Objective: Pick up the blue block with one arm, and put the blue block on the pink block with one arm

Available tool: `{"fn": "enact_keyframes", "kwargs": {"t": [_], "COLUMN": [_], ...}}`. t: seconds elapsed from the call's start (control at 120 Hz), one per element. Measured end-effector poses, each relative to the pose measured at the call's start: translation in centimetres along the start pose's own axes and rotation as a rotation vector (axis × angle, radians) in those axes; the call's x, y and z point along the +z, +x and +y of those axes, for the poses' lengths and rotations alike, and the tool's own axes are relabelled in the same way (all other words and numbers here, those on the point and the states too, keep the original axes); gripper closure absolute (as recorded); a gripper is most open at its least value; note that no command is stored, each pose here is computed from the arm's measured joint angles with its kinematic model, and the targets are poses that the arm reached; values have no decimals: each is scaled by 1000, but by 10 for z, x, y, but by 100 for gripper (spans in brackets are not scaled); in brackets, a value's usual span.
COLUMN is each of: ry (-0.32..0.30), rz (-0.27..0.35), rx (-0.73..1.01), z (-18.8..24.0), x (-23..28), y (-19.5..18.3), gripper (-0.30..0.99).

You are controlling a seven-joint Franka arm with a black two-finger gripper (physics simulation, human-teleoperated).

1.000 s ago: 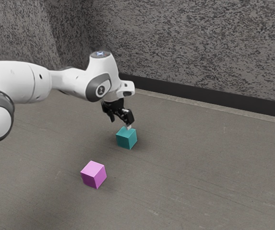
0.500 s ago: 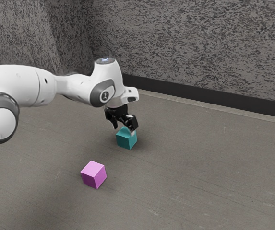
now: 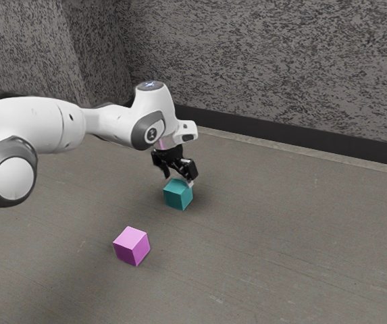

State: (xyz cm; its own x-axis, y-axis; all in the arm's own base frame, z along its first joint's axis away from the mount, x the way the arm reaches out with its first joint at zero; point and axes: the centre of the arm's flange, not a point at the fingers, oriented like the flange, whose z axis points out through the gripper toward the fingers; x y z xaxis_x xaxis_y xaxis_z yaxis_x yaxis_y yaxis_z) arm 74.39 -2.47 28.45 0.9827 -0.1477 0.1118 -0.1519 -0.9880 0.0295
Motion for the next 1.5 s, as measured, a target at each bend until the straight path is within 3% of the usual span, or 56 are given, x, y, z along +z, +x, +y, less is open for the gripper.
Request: {"fn": "enact_keyframes", "kwargs": {"t": [1.292, 1.5], "ry": [-35, -36], "rz": [-63, -62], "rx": [24, 25], "z": [6, 6], "x": [24, 25], "y": [-18, -18], "gripper": [0, 11]}}
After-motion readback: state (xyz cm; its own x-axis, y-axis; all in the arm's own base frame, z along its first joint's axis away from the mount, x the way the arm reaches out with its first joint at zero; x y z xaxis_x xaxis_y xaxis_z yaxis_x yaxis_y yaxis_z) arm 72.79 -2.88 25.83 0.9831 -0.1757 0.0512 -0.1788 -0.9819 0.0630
